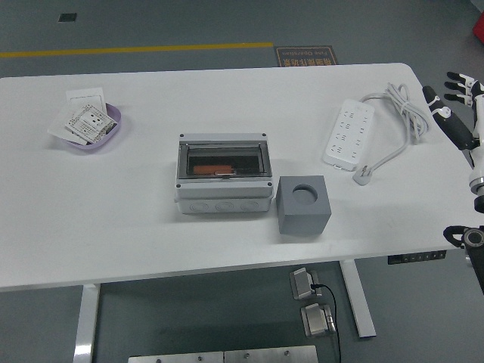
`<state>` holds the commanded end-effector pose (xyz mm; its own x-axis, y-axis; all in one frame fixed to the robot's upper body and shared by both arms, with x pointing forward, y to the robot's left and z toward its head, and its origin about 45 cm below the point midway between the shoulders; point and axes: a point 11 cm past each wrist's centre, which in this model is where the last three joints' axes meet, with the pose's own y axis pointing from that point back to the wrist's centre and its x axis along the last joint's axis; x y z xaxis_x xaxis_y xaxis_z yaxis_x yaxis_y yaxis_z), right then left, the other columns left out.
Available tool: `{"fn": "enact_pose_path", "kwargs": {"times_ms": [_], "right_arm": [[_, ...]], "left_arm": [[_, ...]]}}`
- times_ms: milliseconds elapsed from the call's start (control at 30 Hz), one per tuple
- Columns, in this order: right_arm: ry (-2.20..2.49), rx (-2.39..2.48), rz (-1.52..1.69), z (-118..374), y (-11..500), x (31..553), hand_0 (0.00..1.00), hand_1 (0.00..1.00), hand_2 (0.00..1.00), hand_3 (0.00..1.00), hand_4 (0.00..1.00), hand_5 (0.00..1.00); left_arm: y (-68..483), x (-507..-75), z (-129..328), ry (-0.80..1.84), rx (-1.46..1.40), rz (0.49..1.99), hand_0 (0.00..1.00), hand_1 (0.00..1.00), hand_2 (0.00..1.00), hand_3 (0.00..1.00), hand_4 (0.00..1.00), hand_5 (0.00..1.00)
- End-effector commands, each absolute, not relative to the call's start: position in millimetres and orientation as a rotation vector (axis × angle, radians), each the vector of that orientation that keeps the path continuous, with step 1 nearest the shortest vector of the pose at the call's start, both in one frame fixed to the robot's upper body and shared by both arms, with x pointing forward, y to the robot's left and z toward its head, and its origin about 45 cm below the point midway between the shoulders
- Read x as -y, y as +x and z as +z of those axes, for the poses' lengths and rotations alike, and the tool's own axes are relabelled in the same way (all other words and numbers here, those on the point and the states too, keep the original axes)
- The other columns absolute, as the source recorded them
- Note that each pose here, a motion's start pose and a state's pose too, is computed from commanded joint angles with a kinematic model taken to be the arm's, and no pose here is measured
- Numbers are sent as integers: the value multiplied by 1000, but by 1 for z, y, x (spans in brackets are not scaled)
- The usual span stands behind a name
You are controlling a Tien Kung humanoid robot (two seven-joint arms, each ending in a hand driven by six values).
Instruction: Pick up the cylinder from the cube,place it in the box,flap close box
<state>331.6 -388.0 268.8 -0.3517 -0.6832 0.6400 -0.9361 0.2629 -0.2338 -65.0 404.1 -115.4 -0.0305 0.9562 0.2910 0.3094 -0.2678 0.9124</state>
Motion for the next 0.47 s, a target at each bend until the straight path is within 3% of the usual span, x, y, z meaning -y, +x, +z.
{"fn": "enact_pose_path", "kwargs": {"times_ms": [33, 467], "right_arm": [[1443, 2109, 861, 270, 331, 388, 941, 857, 923, 998, 850, 184], [1334, 2001, 1010, 272, 331, 385, 918, 840, 886, 958, 842, 173]], "left_arm": [[-65, -404, -115, 1621, -1346, 1321, 645, 683, 626, 619, 712, 446], [-62, -403, -116, 1616, -1342, 1321, 644, 685, 626, 619, 712, 443]]}}
